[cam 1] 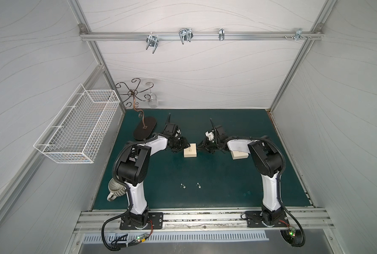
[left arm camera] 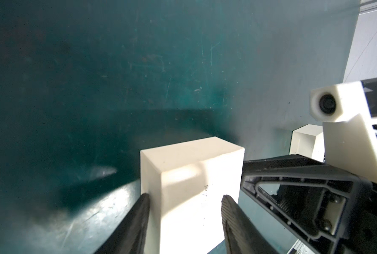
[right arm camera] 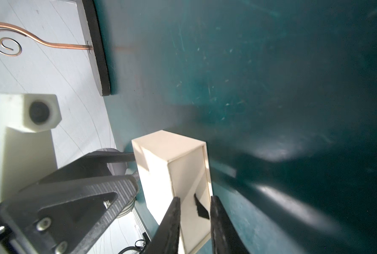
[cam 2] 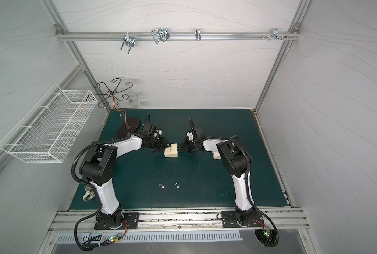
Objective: Place the earrings into the drawer-style jewelry box
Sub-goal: Open the drawer in the jewelry box.
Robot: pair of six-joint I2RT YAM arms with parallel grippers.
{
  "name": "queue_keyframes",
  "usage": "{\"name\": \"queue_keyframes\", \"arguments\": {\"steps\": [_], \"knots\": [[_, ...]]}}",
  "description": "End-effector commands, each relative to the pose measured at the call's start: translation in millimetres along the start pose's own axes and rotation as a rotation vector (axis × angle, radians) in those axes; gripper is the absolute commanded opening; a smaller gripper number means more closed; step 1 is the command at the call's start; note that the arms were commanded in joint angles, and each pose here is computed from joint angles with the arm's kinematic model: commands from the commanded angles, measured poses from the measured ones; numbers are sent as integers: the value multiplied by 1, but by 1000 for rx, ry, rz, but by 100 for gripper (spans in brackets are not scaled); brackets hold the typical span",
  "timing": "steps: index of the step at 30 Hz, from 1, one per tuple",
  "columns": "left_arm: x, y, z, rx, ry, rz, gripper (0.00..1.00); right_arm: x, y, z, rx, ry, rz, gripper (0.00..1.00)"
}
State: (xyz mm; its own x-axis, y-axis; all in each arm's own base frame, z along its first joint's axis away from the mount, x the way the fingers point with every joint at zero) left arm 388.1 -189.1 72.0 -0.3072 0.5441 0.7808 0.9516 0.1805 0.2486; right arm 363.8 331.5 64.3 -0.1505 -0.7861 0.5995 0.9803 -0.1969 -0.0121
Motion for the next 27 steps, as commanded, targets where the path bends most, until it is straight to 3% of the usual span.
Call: {"name": "queue_keyframes", "arguments": {"steps": [1, 17, 27], "knots": [[2, 6, -10, -11, -47, -26, 54, -7, -1, -12, -49, -4, 8, 25], [-1, 3, -8, -6, -50, -11, 53, -14, -2, -21, -120, 47, 17, 20], [0, 2, -7, -6, -49, -9, 53, -9, 0, -22, -164, 81, -3, 9]]}}
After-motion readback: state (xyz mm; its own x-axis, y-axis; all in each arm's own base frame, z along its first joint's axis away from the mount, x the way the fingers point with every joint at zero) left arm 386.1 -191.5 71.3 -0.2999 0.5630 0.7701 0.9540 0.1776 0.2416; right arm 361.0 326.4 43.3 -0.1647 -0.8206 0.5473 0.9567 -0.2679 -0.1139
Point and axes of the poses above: each gripper's point midway between its finger pads, its own x axis back along the fingers, its own z axis along the line the jaws close on, y = z × x, the point moved 3 cm from there along x, back along the fingers, and after that the axes turned 5 degrees about -x, right-handed, at the moved point
